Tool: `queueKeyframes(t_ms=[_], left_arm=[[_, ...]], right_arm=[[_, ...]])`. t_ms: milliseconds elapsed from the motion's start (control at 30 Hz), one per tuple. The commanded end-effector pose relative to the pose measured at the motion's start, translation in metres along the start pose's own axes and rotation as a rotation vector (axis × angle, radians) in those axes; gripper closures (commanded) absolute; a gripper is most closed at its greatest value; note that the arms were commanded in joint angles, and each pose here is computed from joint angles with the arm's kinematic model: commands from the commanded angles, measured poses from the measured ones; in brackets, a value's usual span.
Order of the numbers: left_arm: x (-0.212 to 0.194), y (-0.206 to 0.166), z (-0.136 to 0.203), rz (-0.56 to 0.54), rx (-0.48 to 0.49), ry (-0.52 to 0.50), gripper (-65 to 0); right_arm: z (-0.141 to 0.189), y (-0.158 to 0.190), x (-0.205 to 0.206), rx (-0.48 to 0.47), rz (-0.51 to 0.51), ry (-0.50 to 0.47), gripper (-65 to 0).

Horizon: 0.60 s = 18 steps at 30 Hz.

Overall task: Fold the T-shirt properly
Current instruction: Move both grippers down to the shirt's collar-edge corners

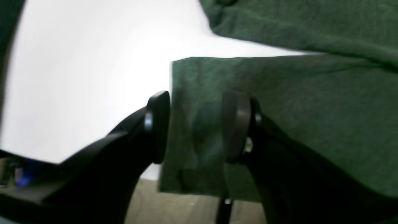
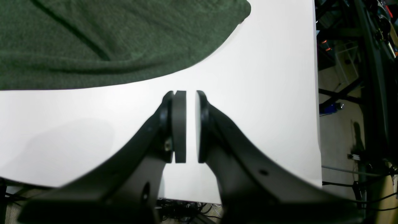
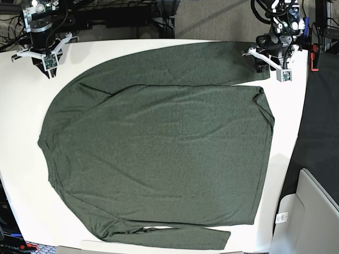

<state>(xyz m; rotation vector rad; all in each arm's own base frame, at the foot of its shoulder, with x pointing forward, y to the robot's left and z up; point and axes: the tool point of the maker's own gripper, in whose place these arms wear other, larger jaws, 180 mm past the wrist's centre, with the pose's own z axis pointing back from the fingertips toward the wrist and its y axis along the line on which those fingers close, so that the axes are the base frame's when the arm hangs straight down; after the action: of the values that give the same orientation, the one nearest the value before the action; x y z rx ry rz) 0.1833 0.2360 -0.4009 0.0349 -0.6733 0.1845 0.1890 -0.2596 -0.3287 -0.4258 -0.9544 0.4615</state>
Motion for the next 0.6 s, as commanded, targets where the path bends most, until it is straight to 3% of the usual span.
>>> queueKeyframes(t_ms=[0,300,467,567], left_arm=[[0.001,0.007,0.000,-0.005,0.012,-0.009,-26.8],[-0.013,0.042,-0.005,0.044,0.096,-0.005,-26.8],[-0.025,0.038,-0.004,0.046,0.082,0.024,-26.6],[-0.024,0.027,-0.004,0.119,0.024,0.019,-26.5]], right_arm=[[0.002,-0.005,0.008,-0.013,0.005,-0.033,-5.0],[0.004,0.001,0.006,-0.015,-0.030,-0.022,-5.0],[0.006,0.004,0.004,-0.014,-0.041,-0.016,-5.0],[0.006,0.004,0.004,-0.014,-0.041,-0.016,-5.0]])
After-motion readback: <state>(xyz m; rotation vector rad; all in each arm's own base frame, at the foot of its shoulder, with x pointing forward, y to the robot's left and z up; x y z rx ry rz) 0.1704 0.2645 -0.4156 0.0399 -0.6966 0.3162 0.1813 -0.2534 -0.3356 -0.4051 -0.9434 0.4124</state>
